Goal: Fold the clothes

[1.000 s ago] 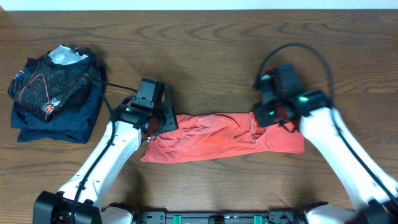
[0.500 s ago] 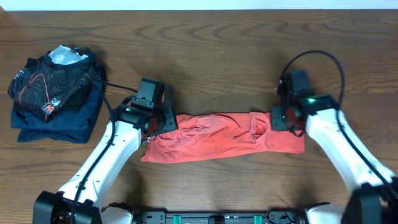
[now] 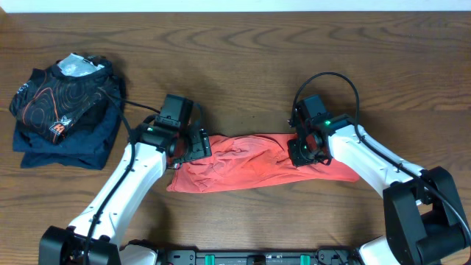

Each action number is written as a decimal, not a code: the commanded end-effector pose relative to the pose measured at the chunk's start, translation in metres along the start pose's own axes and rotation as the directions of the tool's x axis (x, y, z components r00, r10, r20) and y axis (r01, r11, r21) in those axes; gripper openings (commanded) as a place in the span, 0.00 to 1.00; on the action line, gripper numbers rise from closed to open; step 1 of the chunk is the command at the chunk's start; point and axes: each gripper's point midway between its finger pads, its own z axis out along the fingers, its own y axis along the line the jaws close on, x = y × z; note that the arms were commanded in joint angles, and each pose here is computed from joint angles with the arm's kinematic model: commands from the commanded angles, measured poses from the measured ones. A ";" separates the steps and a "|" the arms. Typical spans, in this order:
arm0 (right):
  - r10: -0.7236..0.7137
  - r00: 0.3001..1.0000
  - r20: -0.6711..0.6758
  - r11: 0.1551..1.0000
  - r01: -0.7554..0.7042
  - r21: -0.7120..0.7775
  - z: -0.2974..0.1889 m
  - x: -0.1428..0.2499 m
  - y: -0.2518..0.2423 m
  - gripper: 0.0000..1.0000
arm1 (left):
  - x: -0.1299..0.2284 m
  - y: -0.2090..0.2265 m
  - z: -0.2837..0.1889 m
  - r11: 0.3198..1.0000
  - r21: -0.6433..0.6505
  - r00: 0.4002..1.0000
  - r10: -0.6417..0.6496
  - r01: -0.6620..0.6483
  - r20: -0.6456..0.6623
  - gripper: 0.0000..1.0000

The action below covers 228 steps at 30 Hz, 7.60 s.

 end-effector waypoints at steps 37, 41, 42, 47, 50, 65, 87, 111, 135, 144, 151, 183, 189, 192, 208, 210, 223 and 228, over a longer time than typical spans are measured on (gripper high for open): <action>0.111 0.975 0.193 0.972 -0.147 0.184 -0.068 -0.029 -0.071 0.30 | 0.011 0.015 0.043 0.993 0.115 0.959 0.066 -0.035 -0.277 0.06; 0.151 0.967 0.205 0.963 -0.191 0.191 -0.071 -0.030 -0.091 0.28 | -0.014 0.042 0.019 1.000 0.019 0.975 -0.003 0.008 -0.221 0.06; 0.138 0.970 0.200 0.964 -0.178 0.196 -0.070 -0.030 -0.093 0.27 | -0.019 0.045 0.013 1.000 0.016 0.976 -0.020 0.024 -0.216 0.06; 0.105 0.982 0.156 0.971 -0.135 0.197 -0.059 -0.025 -0.091 0.25 | -0.033 0.048 -0.003 0.999 0.014 0.979 -0.047 0.051 -0.198 0.06; 0.094 0.989 0.118 0.977 -0.114 0.180 -0.045 -0.021 -0.084 0.25 | -0.038 0.044 -0.009 0.999 0.021 0.981 -0.041 0.046 -0.190 0.06; 0.044 0.999 -0.019 0.992 -0.041 0.116 0.015 -0.007 -0.057 0.24 | -0.058 0.000 -0.041 0.990 0.144 0.988 0.027 -0.005 -0.151 0.06; 0.031 0.999 -0.028 0.993 -0.027 0.113 0.024 -0.007 -0.046 0.25 | 0.006 -0.175 -0.056 0.827 0.330 0.877 0.480 -0.454 0.004 0.06; 0.034 0.998 -0.054 0.993 -0.028 0.117 0.024 -0.001 -0.047 0.26 | 0.050 -0.241 -0.030 0.740 0.369 0.809 0.585 -0.562 0.057 0.12; 0.040 0.997 -0.072 0.993 -0.032 0.113 0.023 0.004 -0.046 0.25 | 0.066 -0.261 -0.014 0.703 0.394 0.781 0.621 -0.592 0.066 0.31; 0.137 0.990 0.022 0.962 -0.138 0.237 -0.034 -0.024 -0.079 0.25 | 0.021 -0.245 -0.066 0.703 0.347 0.783 0.579 -0.620 0.226 0.39; 0.137 0.974 0.182 0.978 -0.162 0.128 -0.115 -0.068 -0.072 0.31 | -0.047 -0.169 -0.092 0.865 0.221 0.883 0.395 -0.450 0.253 0.40; 0.021 1.000 -0.013 0.998 -0.020 0.063 0.016 0.021 -0.049 0.42 | 0.051 -0.084 0.082 0.948 0.010 0.843 0.288 -0.319 -0.455 0.40; 0.013 0.988 0.153 0.987 -0.037 0.156 0.010 -0.020 -0.076 0.45 | 0.056 -0.074 0.077 0.968 -0.085 0.861 0.166 -0.234 -0.481 0.40; -0.039 0.970 0.239 0.987 0.000 0.163 0.003 -0.043 -0.079 0.47 | 0.065 -0.081 0.071 0.977 -0.057 0.849 0.151 -0.207 -0.507 0.40; -0.026 0.951 0.307 0.954 0.116 -0.278 -0.095 -0.061 0.013 0.49 | -0.058 -0.143 0.005 0.926 0.133 0.933 0.341 -0.354 0.115 0.53; -0.028 0.966 0.257 0.930 0.120 -0.348 -0.089 -0.047 0.026 0.46 | -0.055 -0.140 0.017 0.928 0.121 0.935 0.344 -0.352 0.085 0.53; -0.068 0.998 0.005 0.927 0.065 -0.368 -0.016 0.033 0.034 0.52 | -0.010 -0.115 0.085 0.943 0.090 0.923 0.333 -0.321 -0.192 0.53; 0.032 0.999 -0.038 0.988 -0.038 -0.152 0.019 0.045 -0.010 0.52 | 0.008 -0.100 0.081 0.948 0.051 0.906 0.316 -0.314 -0.281 0.49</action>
